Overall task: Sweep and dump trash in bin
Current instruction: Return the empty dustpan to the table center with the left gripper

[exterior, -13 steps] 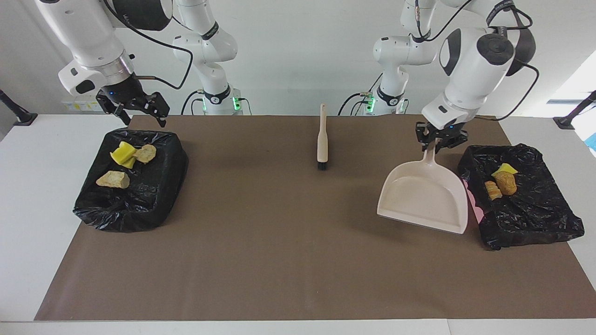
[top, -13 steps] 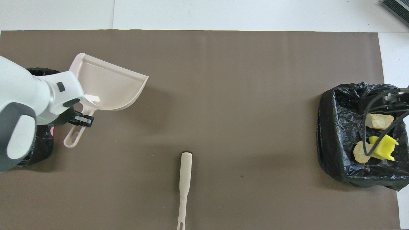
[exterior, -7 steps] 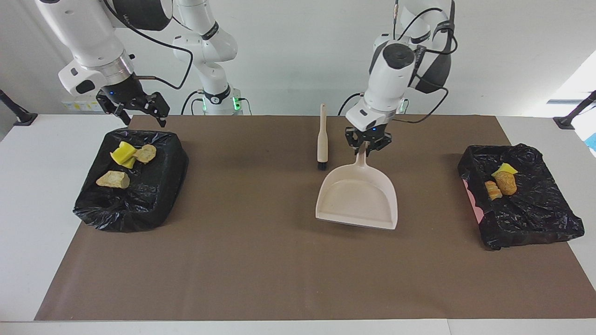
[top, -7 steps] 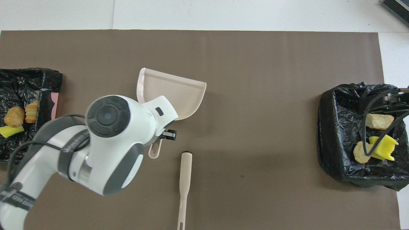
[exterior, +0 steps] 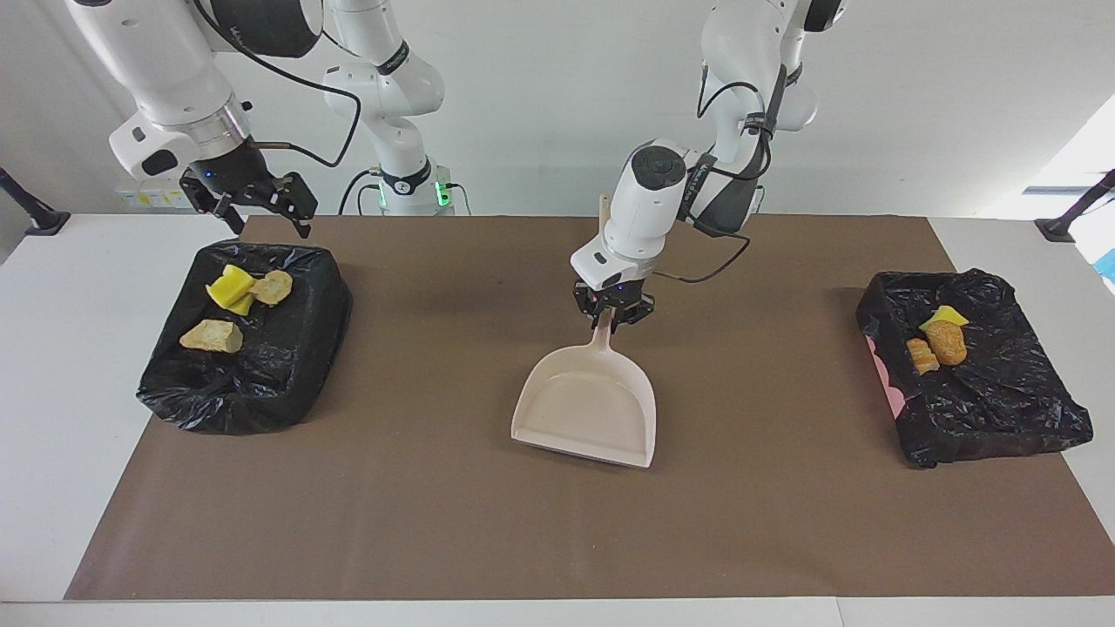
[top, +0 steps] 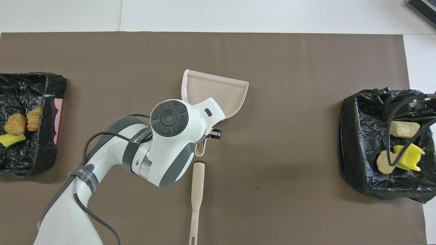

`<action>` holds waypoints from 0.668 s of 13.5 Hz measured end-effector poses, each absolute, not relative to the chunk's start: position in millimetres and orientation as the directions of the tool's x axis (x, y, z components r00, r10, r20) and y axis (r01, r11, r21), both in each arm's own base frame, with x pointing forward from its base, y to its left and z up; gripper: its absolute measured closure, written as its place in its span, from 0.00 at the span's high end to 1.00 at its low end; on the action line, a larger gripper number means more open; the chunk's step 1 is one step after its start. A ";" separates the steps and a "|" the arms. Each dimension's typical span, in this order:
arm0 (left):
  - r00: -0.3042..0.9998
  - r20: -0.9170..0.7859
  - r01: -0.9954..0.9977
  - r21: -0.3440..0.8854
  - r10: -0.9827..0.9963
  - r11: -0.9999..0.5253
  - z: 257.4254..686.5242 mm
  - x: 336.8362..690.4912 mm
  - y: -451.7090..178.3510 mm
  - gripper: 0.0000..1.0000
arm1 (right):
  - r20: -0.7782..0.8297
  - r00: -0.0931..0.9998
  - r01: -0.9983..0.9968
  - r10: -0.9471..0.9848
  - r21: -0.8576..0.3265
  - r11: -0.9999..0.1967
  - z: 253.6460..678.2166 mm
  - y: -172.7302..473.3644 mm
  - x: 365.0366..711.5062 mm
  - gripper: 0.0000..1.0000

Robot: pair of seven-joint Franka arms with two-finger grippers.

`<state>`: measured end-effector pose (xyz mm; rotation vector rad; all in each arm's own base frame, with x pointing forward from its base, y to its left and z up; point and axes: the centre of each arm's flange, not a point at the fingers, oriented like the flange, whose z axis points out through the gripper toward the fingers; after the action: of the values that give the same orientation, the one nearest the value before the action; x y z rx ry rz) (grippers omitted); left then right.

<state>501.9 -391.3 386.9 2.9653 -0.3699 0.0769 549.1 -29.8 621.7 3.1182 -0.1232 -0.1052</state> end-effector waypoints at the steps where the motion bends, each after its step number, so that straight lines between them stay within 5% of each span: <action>1: 0.975 0.055 -0.221 0.145 -0.215 -0.965 377.2 497.9 -401.3 0.31 | -0.067 0.995 -0.078 -0.079 0.022 -0.997 621.7 -29.8 549.1 1.00; 9: 0.992 0.029 -0.128 0.147 -0.125 -0.981 356.3 499.8 -438.1 0.31 | -0.067 0.995 -0.078 -0.079 0.022 -0.997 621.7 -29.8 549.1 1.00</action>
<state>499.8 -438.1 356.3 2.9859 -0.1912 0.0299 549.1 -29.8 621.7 3.1182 -0.1232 -0.1052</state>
